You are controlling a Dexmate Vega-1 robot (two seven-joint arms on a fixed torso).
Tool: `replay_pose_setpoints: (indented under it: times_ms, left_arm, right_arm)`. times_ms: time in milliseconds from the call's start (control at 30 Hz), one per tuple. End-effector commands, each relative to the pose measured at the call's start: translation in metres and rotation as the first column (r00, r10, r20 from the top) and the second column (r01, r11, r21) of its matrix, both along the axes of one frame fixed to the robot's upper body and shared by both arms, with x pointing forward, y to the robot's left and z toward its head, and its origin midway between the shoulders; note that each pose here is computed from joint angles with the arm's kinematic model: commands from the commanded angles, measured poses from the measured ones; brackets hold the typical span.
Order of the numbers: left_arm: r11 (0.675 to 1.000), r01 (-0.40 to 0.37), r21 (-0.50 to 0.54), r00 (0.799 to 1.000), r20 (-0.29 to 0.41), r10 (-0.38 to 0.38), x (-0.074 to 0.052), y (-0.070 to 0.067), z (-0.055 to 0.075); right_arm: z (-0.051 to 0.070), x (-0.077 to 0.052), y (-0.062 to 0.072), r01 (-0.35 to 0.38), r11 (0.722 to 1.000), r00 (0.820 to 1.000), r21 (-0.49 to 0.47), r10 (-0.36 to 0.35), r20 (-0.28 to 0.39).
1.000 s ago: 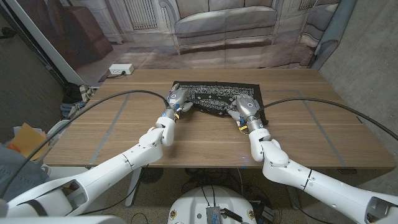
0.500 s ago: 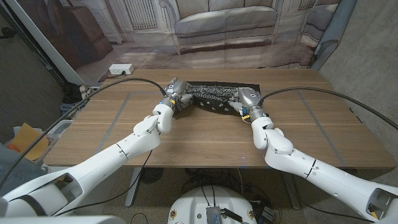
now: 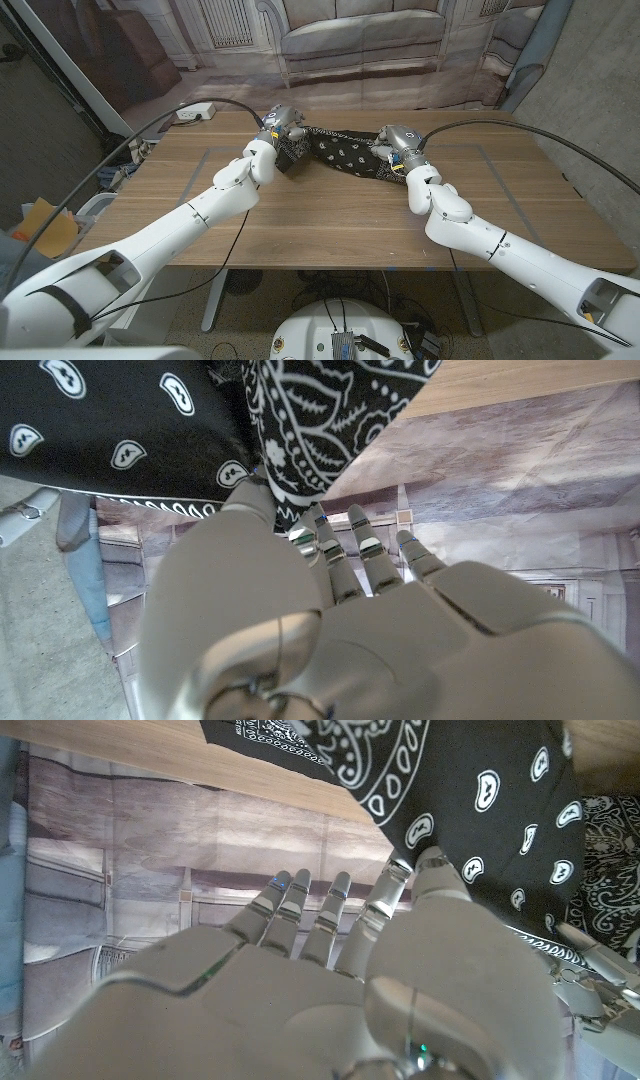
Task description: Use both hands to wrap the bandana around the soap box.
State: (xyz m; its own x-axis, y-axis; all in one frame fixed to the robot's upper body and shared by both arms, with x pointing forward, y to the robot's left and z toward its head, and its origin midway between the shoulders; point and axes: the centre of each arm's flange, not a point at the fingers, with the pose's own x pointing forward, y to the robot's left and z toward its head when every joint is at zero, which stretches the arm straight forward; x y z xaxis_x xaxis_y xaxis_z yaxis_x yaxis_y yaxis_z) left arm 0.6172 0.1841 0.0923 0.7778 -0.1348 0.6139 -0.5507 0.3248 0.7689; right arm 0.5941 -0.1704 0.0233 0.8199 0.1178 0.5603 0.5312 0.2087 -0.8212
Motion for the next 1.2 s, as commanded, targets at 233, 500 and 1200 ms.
replay_pose_setpoints:
  times_ms: [233,500,1200]
  left_arm:
    - [0.993,-0.099,0.060,0.991,-0.082,0.104,0.038,-0.009,0.045]
    - [0.980,-0.139,0.143,0.985,-0.083,0.152,0.060,-0.021,0.062]
    - [0.852,-0.266,0.452,0.961,0.060,0.268,0.099,-0.053,0.049]
  right_arm:
    - [0.036,0.040,-0.005,0.018,1.000,0.996,-0.026,-0.020,-0.084]
    - [0.041,0.053,-0.012,0.038,0.999,0.995,-0.023,-0.040,-0.092]
    - [0.014,0.090,-0.020,0.106,0.994,0.979,-0.039,-0.111,-0.172]
